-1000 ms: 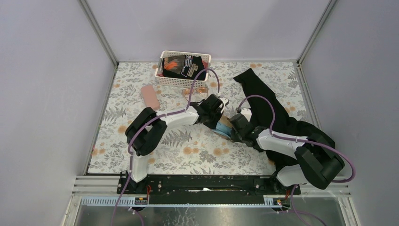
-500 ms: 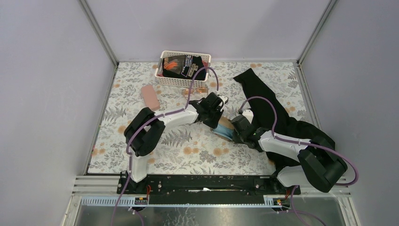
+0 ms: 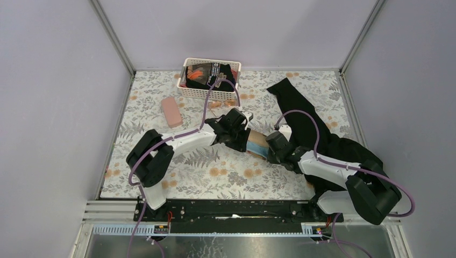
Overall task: Organize the sunglasses
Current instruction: Place the glasses cleaning cloth in the sunglasses case.
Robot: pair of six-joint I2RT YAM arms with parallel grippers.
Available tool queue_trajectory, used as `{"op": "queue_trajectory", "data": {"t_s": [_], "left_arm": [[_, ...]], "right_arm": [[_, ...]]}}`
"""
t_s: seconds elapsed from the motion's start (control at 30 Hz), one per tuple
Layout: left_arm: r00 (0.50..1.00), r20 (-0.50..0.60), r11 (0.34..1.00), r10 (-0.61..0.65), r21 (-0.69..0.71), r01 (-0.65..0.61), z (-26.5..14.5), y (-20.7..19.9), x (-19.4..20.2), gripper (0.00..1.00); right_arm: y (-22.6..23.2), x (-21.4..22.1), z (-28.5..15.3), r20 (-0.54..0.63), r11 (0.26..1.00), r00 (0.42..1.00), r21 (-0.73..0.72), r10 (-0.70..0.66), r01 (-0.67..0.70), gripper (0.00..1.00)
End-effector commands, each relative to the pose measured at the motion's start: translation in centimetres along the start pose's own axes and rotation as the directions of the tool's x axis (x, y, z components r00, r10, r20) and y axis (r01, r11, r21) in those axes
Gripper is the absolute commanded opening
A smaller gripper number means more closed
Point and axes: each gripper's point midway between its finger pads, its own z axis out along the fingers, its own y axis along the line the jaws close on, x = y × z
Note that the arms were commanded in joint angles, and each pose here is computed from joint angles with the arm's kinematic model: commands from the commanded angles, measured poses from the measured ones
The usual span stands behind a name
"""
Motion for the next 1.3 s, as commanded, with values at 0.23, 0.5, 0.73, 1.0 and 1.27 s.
{"op": "queue_trajectory", "data": {"t_s": [0.23, 0.5, 0.73, 1.0, 1.27], "left_arm": [[0.995, 0.061, 0.996, -0.079, 0.055, 0.075, -0.5, -1.2, -1.7, 0.44], [0.995, 0.071, 0.997, -0.071, 0.040, 0.068, -1.3, -1.1, -1.8, 0.44], [0.994, 0.093, 0.998, -0.064, 0.019, 0.063, -2.3, -0.9, -2.5, 0.44], [0.975, 0.155, 0.986, -0.161, 0.069, 0.152, -3.6, -0.9, -5.3, 0.42], [0.937, 0.175, 0.953, -0.303, 0.074, 0.294, -4.5, 2.0, -6.6, 0.42]], "right_arm": [[0.3, -3.2, -2.4, 0.098, 1.000, 0.995, -0.019, 0.013, -0.012, 0.22], [0.4, -4.0, -2.6, 0.100, 1.000, 0.995, 0.009, -0.011, 0.010, 0.40], [0.5, -5.2, -3.5, 0.135, 1.000, 0.991, 0.011, -0.004, 0.003, 0.47], [4.5, -7.1, -3.9, 0.129, 0.991, 0.991, -0.125, -0.033, 0.049, 0.10], [9.1, -7.3, -1.8, 0.049, 0.963, 0.994, -0.247, -0.098, 0.107, 0.06]]}}
